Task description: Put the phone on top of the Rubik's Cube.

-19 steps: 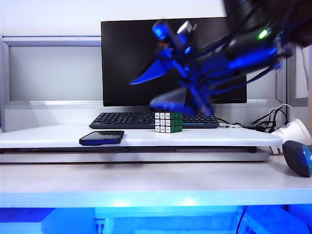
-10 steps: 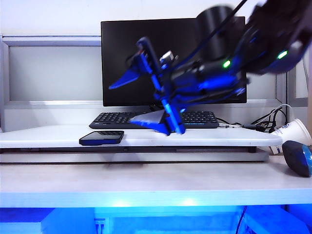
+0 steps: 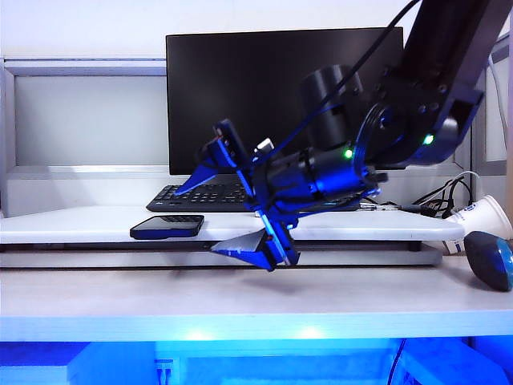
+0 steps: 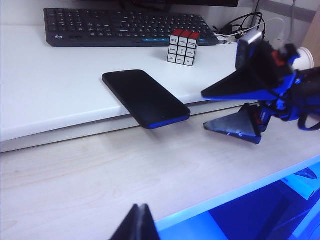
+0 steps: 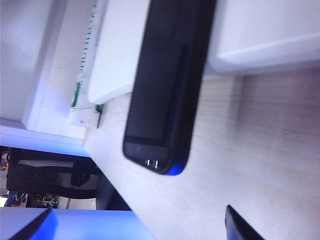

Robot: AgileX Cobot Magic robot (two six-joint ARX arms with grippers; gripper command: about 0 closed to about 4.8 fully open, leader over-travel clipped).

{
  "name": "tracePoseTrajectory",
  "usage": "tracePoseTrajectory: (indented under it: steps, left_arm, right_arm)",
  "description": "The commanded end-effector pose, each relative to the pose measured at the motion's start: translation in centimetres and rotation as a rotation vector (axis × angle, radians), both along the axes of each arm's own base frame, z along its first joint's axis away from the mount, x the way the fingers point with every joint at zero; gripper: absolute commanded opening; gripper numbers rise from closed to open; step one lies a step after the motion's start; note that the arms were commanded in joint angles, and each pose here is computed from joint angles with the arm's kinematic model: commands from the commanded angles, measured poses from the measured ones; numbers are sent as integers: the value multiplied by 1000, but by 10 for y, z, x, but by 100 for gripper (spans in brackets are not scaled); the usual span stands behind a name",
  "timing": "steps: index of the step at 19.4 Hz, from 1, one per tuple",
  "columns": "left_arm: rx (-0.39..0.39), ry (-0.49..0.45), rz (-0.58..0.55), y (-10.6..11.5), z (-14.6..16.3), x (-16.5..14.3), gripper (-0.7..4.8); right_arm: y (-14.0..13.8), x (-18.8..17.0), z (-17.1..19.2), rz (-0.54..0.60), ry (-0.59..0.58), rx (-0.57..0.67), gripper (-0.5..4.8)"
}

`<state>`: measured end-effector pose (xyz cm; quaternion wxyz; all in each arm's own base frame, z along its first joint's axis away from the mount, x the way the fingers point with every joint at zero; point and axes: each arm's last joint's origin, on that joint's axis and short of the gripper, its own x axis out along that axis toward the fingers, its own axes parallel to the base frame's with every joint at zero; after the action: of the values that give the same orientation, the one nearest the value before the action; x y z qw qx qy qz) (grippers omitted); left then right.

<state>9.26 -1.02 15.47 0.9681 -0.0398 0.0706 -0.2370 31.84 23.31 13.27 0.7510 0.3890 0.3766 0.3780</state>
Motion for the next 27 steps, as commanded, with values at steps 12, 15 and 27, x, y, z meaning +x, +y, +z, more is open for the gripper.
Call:
tracePoseTrajectory:
  steps: [12,15,27]
  left_arm:
    - [-1,10,-11,0,0,0,-5]
    - [-1,10,-8,0,0,0,-5]
    - [2,9,-23,-2,0,-1,-5]
  right_arm:
    - [29,29,-2,-34,22,16,232]
    - [29,29,-2,-33,23,16,122]
    - [30,29,0,-29,11,25,-9]
